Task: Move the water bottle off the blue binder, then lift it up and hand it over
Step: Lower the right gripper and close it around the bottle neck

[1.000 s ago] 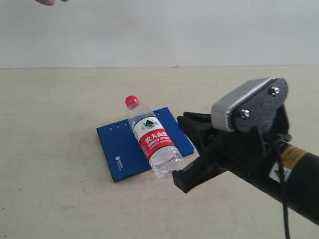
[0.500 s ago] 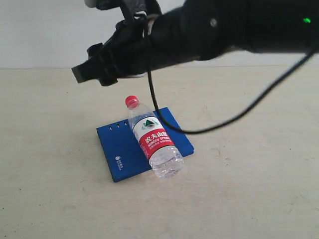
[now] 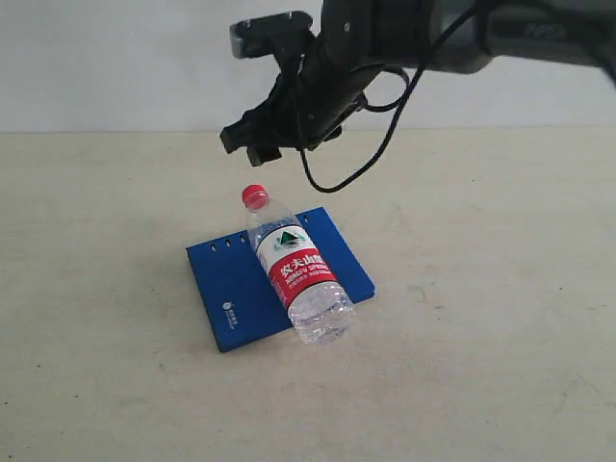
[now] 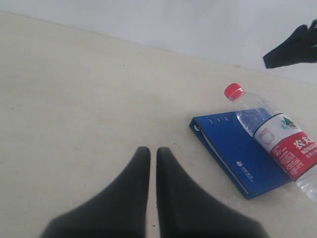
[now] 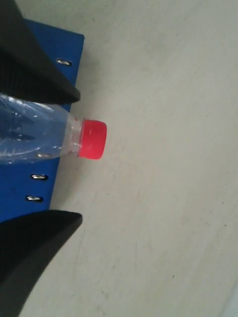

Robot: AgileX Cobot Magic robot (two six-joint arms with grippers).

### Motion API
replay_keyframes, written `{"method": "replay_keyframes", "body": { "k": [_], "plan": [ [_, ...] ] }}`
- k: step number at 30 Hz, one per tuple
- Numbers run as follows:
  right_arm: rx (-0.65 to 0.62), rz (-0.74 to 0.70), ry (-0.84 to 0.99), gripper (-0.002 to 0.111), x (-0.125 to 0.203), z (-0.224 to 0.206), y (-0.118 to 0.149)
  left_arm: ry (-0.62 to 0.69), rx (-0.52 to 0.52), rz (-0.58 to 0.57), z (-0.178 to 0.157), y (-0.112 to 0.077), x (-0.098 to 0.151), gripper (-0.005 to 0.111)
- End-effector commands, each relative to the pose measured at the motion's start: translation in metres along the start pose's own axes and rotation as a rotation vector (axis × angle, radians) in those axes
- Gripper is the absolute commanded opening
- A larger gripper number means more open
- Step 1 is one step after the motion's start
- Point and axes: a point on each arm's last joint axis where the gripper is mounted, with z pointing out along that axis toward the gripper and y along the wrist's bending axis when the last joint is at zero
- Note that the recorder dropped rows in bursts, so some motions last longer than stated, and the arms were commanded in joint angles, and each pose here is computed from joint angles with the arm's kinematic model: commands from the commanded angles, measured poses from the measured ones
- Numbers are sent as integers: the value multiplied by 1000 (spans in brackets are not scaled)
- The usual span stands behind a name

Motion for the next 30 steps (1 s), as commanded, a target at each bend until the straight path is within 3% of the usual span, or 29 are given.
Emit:
{"method": "replay_keyframes", "body": {
  "k": [1,11,30],
  "plan": [
    [7,-22,28,55,-4,31,-6,-1,8,-14,0,-1,0,4],
    [0,-19,112,55,6,65,-9,-1,8,-14,0,-1,0,4],
    [-76,31,152,54,10,67,-2,-1,8,-14,0,-1,0,4]
  ]
}}
